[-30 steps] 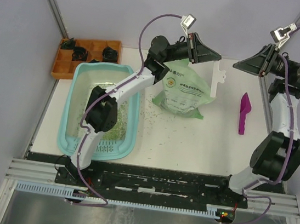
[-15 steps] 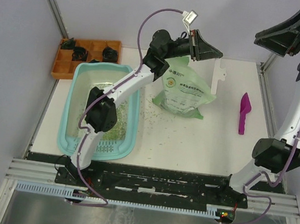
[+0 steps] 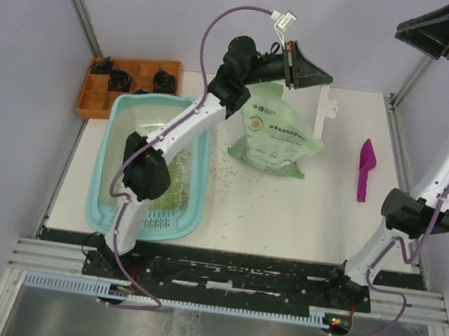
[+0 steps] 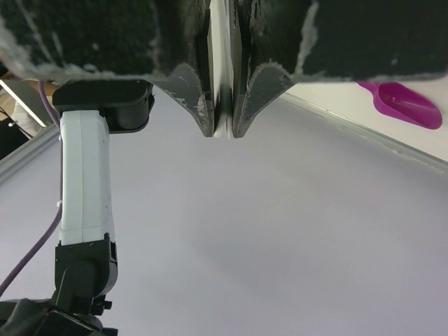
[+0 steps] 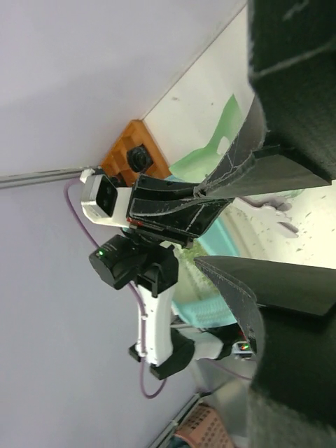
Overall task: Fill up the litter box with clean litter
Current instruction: Pick up the clamp at the center of the board.
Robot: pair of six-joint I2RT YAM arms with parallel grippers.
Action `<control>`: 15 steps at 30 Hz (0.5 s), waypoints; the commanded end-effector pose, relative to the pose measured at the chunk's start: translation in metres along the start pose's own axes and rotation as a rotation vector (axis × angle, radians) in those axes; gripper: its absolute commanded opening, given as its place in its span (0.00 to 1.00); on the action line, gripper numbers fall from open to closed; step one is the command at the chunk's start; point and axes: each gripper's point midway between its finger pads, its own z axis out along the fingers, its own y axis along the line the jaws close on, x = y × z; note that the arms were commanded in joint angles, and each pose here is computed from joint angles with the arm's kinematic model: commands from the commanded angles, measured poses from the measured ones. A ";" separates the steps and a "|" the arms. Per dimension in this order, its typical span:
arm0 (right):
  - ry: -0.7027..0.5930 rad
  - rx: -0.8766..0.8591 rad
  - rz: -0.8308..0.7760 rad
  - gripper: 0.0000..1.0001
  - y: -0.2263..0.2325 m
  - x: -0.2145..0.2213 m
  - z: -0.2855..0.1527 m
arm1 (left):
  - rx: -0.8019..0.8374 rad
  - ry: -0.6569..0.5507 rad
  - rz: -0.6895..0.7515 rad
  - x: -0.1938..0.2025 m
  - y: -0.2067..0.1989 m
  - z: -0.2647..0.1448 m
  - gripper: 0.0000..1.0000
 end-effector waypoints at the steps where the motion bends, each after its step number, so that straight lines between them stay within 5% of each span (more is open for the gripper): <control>1: -0.147 0.095 -0.010 0.46 0.025 -0.038 -0.002 | 0.051 -0.074 0.169 -0.044 -0.062 -0.004 0.03; 6: -0.264 0.468 -0.120 0.46 -0.008 -0.053 -0.041 | 0.028 -0.073 0.195 -0.048 -0.063 -0.006 0.03; 10: -0.090 1.052 -0.293 0.45 -0.066 -0.007 -0.111 | 0.014 -0.080 0.216 -0.050 -0.064 -0.007 0.03; 13: 0.107 1.257 -0.260 0.32 -0.088 0.043 -0.151 | 0.006 -0.083 0.224 -0.051 -0.062 -0.006 0.03; 15: 0.251 1.211 -0.133 0.03 -0.087 0.090 -0.151 | 0.000 -0.087 0.230 -0.052 -0.061 -0.007 0.03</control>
